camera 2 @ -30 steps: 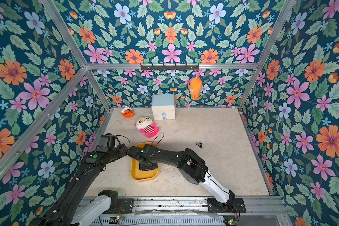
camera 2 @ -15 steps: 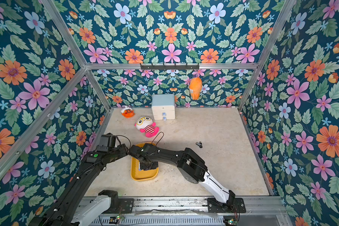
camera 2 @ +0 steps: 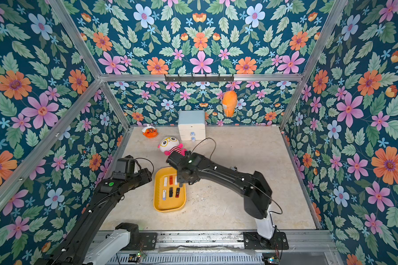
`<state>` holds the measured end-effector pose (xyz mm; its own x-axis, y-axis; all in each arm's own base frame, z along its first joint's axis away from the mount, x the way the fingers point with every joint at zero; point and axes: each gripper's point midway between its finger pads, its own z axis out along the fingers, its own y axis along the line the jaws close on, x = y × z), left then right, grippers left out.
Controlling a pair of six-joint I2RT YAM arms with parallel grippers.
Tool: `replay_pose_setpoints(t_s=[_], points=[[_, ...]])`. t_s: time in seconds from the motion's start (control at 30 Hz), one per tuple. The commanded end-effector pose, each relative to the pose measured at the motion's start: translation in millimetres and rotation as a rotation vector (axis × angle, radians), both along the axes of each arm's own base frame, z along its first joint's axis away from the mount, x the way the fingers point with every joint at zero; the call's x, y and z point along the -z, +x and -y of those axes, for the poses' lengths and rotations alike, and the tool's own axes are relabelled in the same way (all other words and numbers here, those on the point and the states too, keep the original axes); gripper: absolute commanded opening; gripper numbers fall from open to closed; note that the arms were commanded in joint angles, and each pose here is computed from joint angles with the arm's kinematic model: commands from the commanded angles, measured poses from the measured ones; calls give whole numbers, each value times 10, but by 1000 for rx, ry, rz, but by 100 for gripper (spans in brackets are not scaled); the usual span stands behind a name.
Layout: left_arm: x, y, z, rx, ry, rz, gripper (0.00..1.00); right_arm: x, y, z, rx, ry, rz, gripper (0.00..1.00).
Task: Put the usb flash drive into the storage box
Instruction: Place the USB flash in the storage box, then move the USB flash from the center of the board.
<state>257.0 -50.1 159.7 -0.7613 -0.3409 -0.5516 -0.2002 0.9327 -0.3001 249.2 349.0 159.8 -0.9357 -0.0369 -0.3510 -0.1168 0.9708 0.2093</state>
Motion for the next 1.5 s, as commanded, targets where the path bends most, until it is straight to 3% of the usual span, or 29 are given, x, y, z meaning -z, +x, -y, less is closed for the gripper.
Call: replay_pose_setpoints(t_s=[0.0, 0.1, 0.23, 0.4, 0.5, 0.7, 0.97, 1.47], points=[[-160, 48, 211, 87, -76, 44, 67, -55, 282, 519, 92, 55, 66, 40], [-330, 76, 525, 150, -168, 66, 67, 130, 467, 1286, 257, 103, 67, 44], [-464, 96, 1282, 273, -159, 100, 68, 505, 489, 2209, 479, 135, 40, 48], [-162, 105, 2373, 413, -172, 12, 74, 762, 359, 3058, 714, 112, 106, 60], [85, 142, 2993, 480, -129, -33, 77, 856, 265, 3328, 788, 96, 140, 64], [681, 366, 3727, 453, -103, -142, 78, 972, 155, 3541, 840, 56, 142, 66], [1009, 573, 4286, 463, -103, -174, 78, 939, 82, 3595, 851, 85, 201, 66], [1530, 721, 4578, 510, -11, -214, 69, 945, 92, 3576, 843, 97, 207, 66]])
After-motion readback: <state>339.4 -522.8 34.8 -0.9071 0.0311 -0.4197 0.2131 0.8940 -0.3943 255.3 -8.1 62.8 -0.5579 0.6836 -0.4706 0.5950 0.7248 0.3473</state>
